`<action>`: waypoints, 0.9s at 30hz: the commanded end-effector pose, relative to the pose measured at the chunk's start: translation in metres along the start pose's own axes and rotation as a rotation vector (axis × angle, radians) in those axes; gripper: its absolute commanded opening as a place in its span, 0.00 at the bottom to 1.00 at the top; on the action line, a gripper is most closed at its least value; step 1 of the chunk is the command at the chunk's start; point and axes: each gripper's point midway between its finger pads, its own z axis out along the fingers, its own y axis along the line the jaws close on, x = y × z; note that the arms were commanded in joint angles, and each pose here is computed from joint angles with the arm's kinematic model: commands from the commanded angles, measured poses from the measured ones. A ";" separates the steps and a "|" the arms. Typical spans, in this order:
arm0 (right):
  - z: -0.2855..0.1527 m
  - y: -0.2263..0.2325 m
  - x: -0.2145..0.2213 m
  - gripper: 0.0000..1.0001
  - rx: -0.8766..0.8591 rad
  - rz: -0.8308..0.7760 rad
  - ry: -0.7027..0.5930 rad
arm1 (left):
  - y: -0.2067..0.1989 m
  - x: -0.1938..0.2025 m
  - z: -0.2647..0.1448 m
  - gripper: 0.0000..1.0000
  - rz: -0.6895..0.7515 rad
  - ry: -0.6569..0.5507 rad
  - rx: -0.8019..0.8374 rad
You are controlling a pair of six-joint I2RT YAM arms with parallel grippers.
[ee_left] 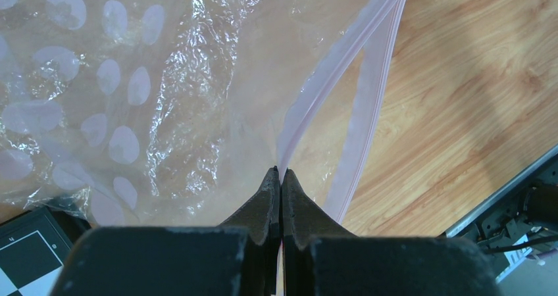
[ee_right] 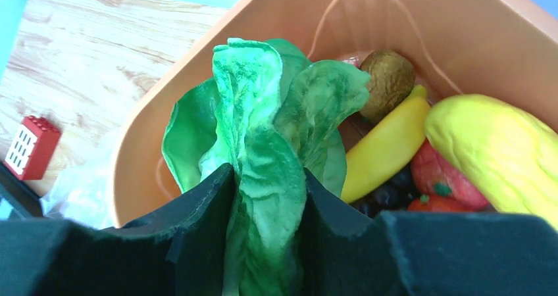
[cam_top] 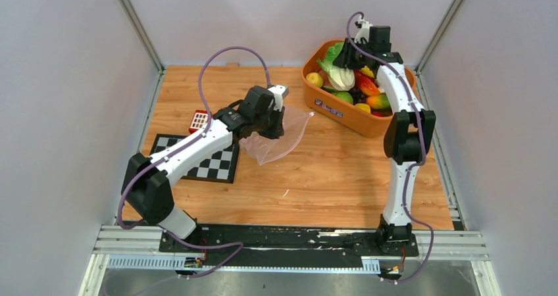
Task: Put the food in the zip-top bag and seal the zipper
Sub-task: Pick up the fake vegetable from the bin.
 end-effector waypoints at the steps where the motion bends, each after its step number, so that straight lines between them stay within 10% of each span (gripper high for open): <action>1: -0.059 0.025 -0.064 0.22 -0.044 0.012 -0.202 | -0.008 -0.019 -0.015 0.00 0.011 -0.066 0.024; 27: -0.217 0.170 0.026 0.21 -0.563 0.173 -0.309 | -0.020 -0.034 -0.013 0.00 -0.087 -0.159 0.086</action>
